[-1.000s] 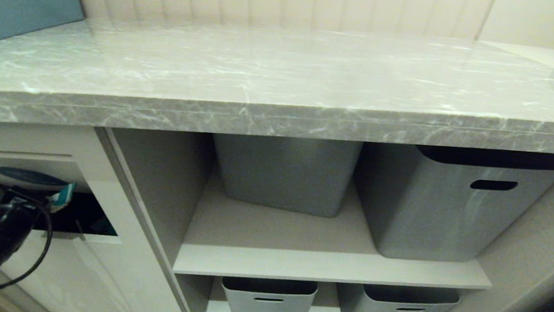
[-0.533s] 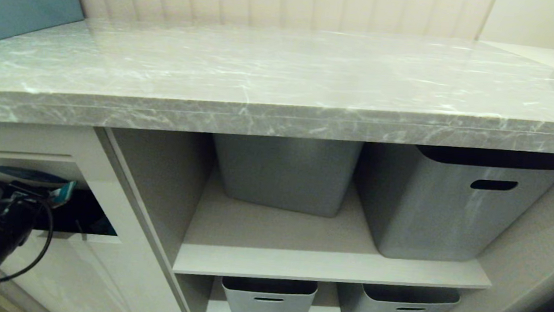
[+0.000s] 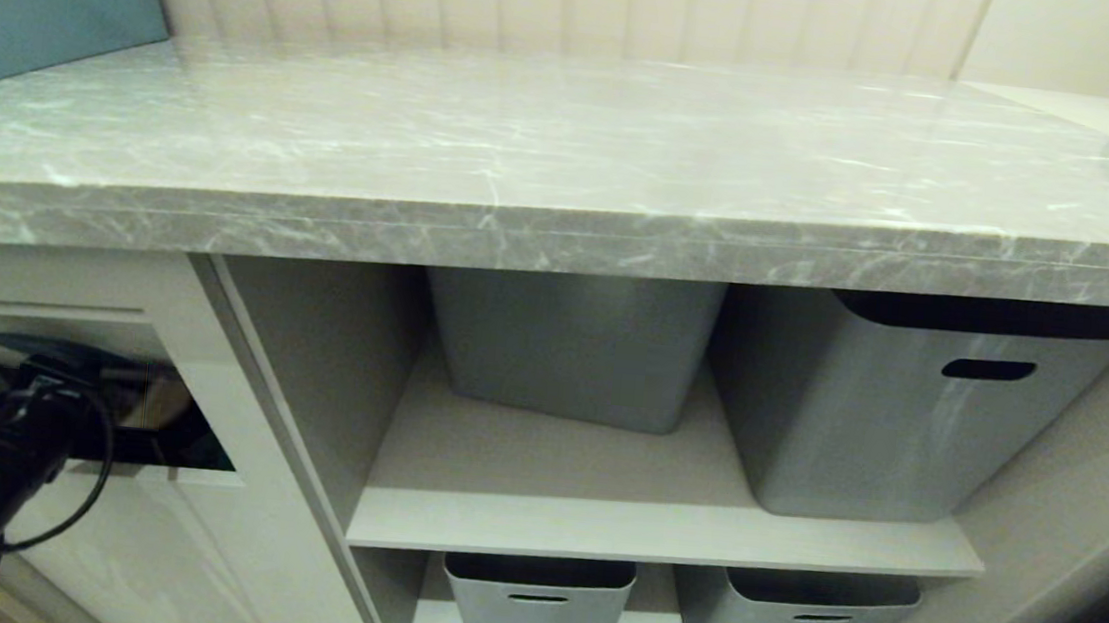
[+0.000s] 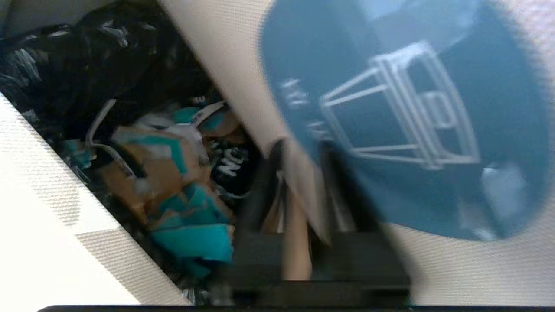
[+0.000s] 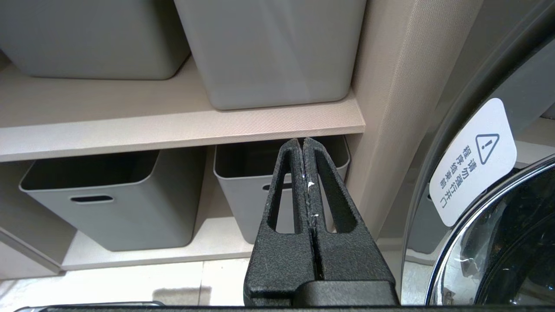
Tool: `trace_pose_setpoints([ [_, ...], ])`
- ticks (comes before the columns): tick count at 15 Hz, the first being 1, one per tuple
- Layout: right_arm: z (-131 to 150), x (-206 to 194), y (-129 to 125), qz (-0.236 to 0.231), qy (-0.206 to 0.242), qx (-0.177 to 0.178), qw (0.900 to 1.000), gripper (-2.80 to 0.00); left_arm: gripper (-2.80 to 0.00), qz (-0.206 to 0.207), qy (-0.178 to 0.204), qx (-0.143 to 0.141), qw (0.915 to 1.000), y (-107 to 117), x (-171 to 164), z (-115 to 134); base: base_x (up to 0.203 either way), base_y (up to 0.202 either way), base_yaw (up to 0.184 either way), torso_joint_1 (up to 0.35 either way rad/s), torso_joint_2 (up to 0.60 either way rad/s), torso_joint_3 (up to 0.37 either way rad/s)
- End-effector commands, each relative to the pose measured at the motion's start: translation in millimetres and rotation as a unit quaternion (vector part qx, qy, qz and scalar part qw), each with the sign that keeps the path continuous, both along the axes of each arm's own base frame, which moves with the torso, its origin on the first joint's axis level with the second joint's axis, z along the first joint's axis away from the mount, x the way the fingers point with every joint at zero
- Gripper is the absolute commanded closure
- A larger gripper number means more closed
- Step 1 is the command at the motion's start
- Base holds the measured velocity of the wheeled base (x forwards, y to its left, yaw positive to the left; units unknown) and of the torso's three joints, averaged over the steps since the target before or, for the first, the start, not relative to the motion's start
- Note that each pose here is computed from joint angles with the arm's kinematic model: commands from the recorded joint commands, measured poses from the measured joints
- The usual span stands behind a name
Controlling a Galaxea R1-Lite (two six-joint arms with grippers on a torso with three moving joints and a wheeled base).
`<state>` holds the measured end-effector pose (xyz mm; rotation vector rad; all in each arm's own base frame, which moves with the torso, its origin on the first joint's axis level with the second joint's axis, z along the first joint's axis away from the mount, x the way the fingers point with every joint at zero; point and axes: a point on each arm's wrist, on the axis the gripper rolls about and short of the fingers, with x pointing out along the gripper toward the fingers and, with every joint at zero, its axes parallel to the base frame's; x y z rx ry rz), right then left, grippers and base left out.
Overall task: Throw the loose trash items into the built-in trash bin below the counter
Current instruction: Put the garbage in the trash can
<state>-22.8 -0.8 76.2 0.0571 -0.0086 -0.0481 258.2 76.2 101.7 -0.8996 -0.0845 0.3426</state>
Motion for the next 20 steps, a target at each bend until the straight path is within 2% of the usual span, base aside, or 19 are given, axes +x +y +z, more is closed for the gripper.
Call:
trace_pose_setpoints([
  [1, -0.3, 0.2, 0.0, 0.000, 0.001, 0.000, 1.000, 0.00, -2.80, 0.001, -0.008, 0.000, 1.0000, 0.6, 2.5, 1.4, 0.000, 0.000, 0.000, 0.000, 0.00, 0.000],
  [8, -0.3, 0.2, 0.0, 0.000, 0.001, 0.001, 1.000, 0.00, -2.80, 0.016, -0.005, 0.000, 0.9999, 1.1, 1.8, -0.1, 0.000, 0.000, 0.000, 0.000, 0.00, 0.000],
  [11, -0.3, 0.2, 0.0, 0.000, 0.001, 0.000, 1.000, 0.00, -2.80, 0.056, -0.001, 0.002, 0.9985, 1.3, -8.4, 1.6, 0.000, 0.000, 0.000, 0.000, 0.00, 0.000],
  [13, -0.3, 0.2, 0.0, 0.000, 0.001, 0.000, 1.000, 0.00, -2.80, 0.094, -0.005, 0.005, 0.9956, 1.9, -23.0, 7.3, 0.000, 0.000, 0.000, 0.000, 0.00, 0.000],
  [17, -0.3, 0.2, 0.0, 0.000, 0.001, 0.001, 1.000, 0.00, -2.80, 0.124, 0.012, 0.005, 0.9922, -2.8, -71.1, 9.5, 0.000, 0.000, 0.000, 0.000, 0.00, 0.000],
  [18, -0.3, 0.2, 0.0, 0.000, 0.001, 0.001, 1.000, 0.00, 0.00, 0.126, 0.012, 0.005, 0.9920, -6.7, -83.9, 10.5, 0.000, 0.000, 0.000, 0.000, 0.00, 0.000],
  [20, -0.3, 0.2, 0.0, 0.000, 0.001, 0.001, 1.000, 0.00, 0.00, 0.130, -0.023, 0.017, 0.9911, -10.3, -98.1, 24.6, 0.000, 0.000, 0.000, 0.000, 0.00, 0.000],
])
